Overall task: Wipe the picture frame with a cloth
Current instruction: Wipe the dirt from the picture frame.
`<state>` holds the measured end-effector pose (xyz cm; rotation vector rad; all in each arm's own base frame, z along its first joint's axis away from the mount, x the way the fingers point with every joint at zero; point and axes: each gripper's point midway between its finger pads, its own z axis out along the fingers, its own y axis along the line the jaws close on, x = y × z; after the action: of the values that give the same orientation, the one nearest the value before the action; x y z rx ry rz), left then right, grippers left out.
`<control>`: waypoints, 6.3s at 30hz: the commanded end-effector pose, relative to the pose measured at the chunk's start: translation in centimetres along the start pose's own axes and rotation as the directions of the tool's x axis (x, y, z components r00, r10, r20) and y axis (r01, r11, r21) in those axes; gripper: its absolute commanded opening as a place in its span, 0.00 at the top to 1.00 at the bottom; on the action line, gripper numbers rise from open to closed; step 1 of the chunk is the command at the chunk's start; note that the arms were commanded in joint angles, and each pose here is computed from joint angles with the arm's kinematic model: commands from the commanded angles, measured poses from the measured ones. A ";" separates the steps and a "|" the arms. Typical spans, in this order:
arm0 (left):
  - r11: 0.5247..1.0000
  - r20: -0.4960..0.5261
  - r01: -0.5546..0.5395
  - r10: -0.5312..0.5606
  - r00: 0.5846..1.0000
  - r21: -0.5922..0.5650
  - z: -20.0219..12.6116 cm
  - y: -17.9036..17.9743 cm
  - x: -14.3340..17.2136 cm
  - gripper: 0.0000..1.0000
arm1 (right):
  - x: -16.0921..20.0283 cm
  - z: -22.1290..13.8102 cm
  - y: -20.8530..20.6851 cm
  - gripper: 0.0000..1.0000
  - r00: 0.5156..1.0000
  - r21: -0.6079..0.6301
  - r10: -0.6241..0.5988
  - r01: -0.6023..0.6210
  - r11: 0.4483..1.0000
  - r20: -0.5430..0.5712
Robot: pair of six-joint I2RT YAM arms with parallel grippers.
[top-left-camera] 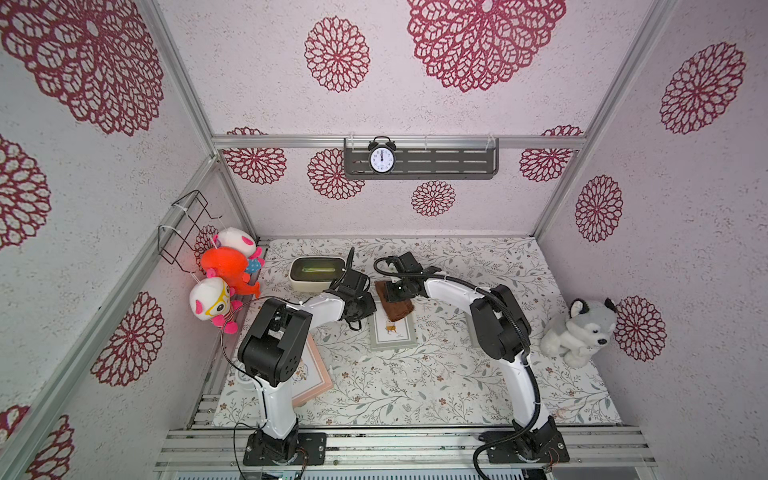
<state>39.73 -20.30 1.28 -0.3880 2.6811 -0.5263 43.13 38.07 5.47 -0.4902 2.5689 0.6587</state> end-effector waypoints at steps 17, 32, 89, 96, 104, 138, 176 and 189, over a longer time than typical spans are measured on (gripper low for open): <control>0.975 -0.296 -0.033 -0.034 0.955 -0.221 3.1 6.9 9.7 0.81 | 2.7 1.7 -1.9 1.00 0.990 0.043 0.083 -0.078 0.996 -0.113; 0.975 -0.297 -0.032 -0.035 0.954 -0.219 3.1 7.2 10.1 0.82 | -0.2 -0.2 -8.2 1.00 0.988 0.220 0.142 -0.127 0.967 -0.056; 0.972 -0.302 -0.026 -0.047 0.952 -0.232 3.4 7.7 10.5 0.82 | 1.6 -6.0 -12.5 1.00 0.991 0.262 0.131 -0.124 0.957 -0.009; 0.972 -0.297 -0.021 -0.051 0.953 -0.233 3.4 7.5 10.3 0.82 | 5.2 -8.4 -9.5 1.00 0.993 0.149 0.107 -0.098 0.984 -0.053; 0.972 -0.291 -0.016 -0.054 0.955 -0.233 3.3 7.3 10.0 0.82 | 8.6 -10.0 -3.9 1.00 0.997 0.042 0.034 -0.031 0.999 -0.072; 0.974 -0.283 -0.008 -0.059 0.957 -0.228 3.4 7.2 10.0 0.83 | 14.2 -6.7 -6.3 1.00 0.978 0.134 0.088 -0.063 0.989 -0.191; 0.998 -0.193 0.052 -0.045 0.980 0.029 -1.4 -0.6 5.7 0.77 | 6.4 -5.7 -7.5 1.00 0.993 0.019 0.115 -0.114 0.993 -0.037; 0.995 -0.178 0.041 -0.056 0.982 -0.087 -0.2 1.7 5.6 0.78 | 1.0 -6.1 -10.4 1.00 0.995 0.105 0.093 -0.098 0.990 0.048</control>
<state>36.10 -21.94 2.17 -0.4288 2.7936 -0.6258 43.82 27.82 3.55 -0.3334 2.6377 0.6418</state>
